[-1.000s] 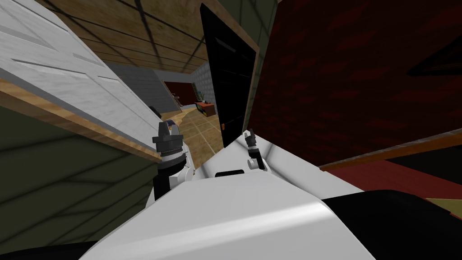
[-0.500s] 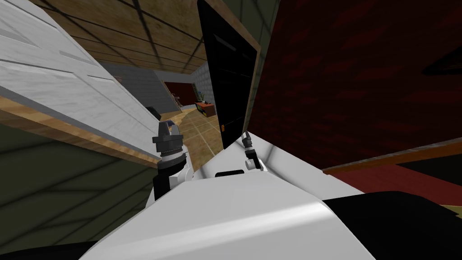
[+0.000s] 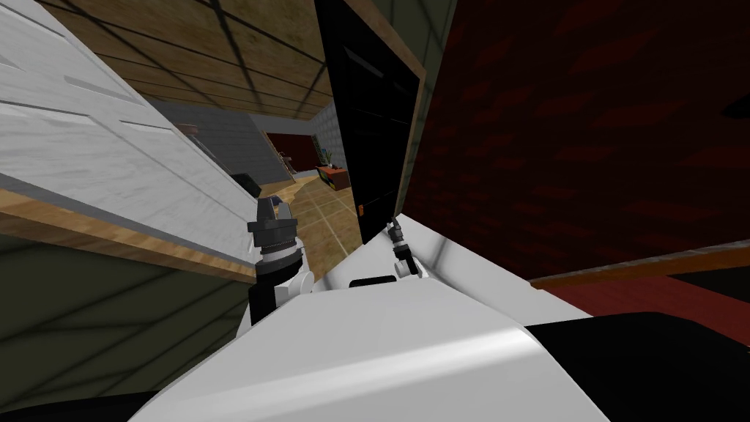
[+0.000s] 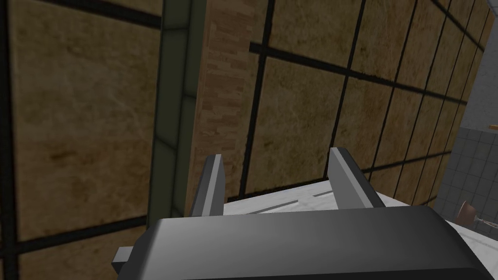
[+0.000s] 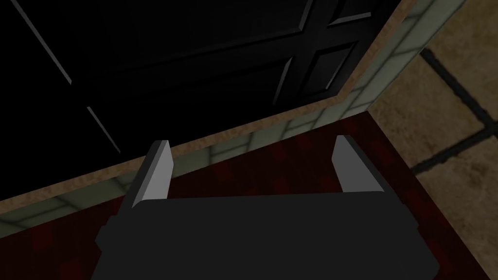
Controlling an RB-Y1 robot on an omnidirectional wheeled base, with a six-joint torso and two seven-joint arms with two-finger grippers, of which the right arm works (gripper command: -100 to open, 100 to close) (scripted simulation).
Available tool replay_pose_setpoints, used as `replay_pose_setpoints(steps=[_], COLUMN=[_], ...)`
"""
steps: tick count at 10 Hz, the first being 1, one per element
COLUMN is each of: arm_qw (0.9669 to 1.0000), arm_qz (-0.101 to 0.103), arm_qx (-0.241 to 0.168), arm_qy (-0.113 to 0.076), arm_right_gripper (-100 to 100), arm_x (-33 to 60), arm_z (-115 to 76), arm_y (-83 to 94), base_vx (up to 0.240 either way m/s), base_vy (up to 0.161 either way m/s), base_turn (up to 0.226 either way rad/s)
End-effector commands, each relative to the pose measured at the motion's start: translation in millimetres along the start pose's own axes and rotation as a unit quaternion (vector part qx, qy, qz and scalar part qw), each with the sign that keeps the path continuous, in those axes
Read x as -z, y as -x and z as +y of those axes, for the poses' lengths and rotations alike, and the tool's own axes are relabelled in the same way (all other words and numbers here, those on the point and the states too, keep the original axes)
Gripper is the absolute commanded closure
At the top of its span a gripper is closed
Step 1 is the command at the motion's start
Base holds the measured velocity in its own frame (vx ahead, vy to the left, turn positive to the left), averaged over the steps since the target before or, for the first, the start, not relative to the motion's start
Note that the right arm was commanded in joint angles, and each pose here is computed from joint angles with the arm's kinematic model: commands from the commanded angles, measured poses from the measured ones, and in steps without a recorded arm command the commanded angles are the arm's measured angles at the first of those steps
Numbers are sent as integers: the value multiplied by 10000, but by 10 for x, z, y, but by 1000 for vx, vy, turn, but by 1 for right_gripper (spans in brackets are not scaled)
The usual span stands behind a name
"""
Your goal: Push the door open
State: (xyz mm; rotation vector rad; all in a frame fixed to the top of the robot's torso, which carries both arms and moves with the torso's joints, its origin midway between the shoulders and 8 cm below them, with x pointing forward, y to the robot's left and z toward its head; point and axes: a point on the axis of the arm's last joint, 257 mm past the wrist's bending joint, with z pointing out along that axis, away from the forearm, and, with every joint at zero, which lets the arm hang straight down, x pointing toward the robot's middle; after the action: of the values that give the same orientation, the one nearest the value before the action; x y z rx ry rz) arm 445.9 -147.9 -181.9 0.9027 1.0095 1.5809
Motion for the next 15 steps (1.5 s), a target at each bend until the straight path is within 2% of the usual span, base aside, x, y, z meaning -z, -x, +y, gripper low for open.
replay_pose_setpoints(steps=[1,3,4,7,11,12,15], arm_qw=[9999,9994,9987,9968,9935,9933,9900], arm_qz=[100,221,344,534,787,785,971], arm_qx=[-16,-34,-53,-70,-88,-87,-92], arm_qy=[-102,-253,-378,-589,-822,-842,-1019], arm_right_gripper=[-100,-100,-100,-100,-100,-100,-100], arm_x=[-5,26,53,118,205,215,297], arm_z=[-138,-316,-470,-711,-979,-995,-1186], arm_y=[-70,-180,-296,-467,-697,-695,-860], base_vx=[94,90,129,128,98,60,67], base_vy=[-9,-23,-45,-36,-17,-21,-16], base_turn=[8,7,15,10,8,6,6])
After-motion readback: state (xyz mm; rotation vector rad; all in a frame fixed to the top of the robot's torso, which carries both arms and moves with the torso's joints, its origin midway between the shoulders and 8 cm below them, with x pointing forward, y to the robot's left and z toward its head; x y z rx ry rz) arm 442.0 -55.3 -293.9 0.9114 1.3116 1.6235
